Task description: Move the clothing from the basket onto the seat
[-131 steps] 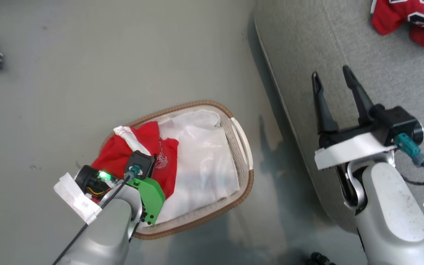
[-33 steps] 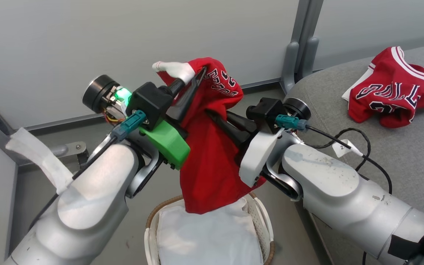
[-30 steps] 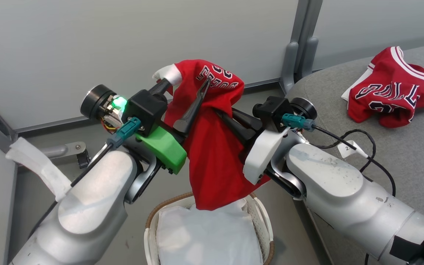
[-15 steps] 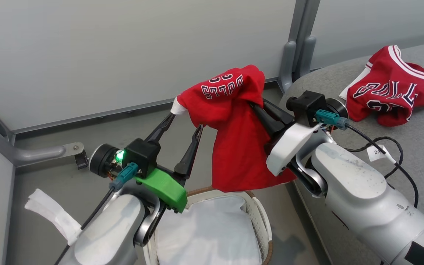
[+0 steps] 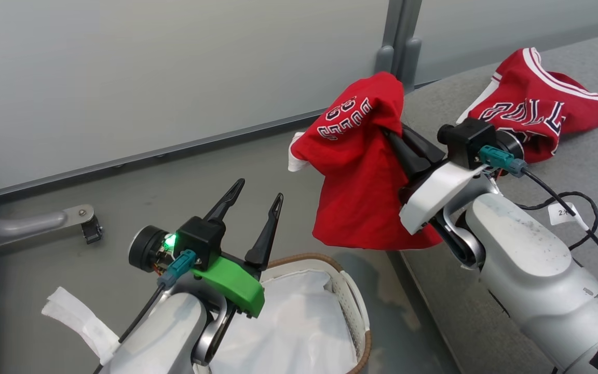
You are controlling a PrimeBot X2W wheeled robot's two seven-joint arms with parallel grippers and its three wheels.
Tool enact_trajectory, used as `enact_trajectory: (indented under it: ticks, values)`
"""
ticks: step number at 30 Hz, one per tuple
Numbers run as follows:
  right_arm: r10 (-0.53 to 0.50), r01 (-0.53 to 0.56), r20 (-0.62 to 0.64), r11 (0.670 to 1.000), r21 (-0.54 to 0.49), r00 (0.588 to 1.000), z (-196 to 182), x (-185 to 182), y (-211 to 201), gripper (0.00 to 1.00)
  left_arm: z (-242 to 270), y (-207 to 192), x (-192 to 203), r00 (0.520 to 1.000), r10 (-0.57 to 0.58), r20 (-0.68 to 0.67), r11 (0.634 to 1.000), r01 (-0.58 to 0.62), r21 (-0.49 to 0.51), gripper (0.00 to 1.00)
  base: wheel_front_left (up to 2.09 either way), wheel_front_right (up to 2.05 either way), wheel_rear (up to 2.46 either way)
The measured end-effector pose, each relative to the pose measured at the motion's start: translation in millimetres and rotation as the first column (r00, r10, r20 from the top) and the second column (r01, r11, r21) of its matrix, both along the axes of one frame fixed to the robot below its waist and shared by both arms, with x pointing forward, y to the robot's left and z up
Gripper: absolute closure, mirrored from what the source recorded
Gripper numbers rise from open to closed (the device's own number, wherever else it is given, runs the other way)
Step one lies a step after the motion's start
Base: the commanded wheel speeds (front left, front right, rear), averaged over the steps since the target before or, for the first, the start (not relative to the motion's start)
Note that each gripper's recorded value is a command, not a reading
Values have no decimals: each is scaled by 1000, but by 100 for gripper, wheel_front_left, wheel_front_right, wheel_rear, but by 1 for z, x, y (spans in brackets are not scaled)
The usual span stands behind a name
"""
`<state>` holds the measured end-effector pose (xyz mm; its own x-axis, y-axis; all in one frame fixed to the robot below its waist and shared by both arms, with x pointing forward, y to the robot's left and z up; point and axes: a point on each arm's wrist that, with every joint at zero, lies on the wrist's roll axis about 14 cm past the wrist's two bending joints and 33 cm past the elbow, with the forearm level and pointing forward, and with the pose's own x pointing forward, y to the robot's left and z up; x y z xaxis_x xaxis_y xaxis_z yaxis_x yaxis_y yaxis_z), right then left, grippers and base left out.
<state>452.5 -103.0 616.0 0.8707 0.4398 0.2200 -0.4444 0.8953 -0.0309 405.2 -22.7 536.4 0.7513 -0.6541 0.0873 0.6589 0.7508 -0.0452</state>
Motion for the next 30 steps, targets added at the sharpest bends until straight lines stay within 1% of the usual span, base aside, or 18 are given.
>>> enact_trajectory:
  ticks: [5,9,13,18,22,30]
  values:
    - [-92,92,6,996,-8,996,-1,0,-37,100,-4,-23,-2,998,-61,-13,998,61,-14,0,0,0,0]
    - [-181,181,10,983,-17,983,-1,-2,-73,100,-11,-42,-4,993,-116,-30,993,116,-16,0,0,0,0]
    - [-271,271,7,962,-34,963,-5,-7,-109,100,-19,-64,-6,982,-182,-47,983,181,-22,0,0,0,0]
    - [-377,376,-6,925,-48,926,-12,-16,-150,100,-27,-91,-7,963,-262,-61,965,261,-33,0,0,0,0]
    - [-437,434,-41,899,-63,899,-27,-22,-171,100,-37,-108,-9,945,-316,-81,949,314,-43,0,0,0,0]
    - [-502,495,-73,864,-91,862,-43,-18,-195,100,-56,-124,-9,922,-369,-120,929,364,-61,0,0,0,0]
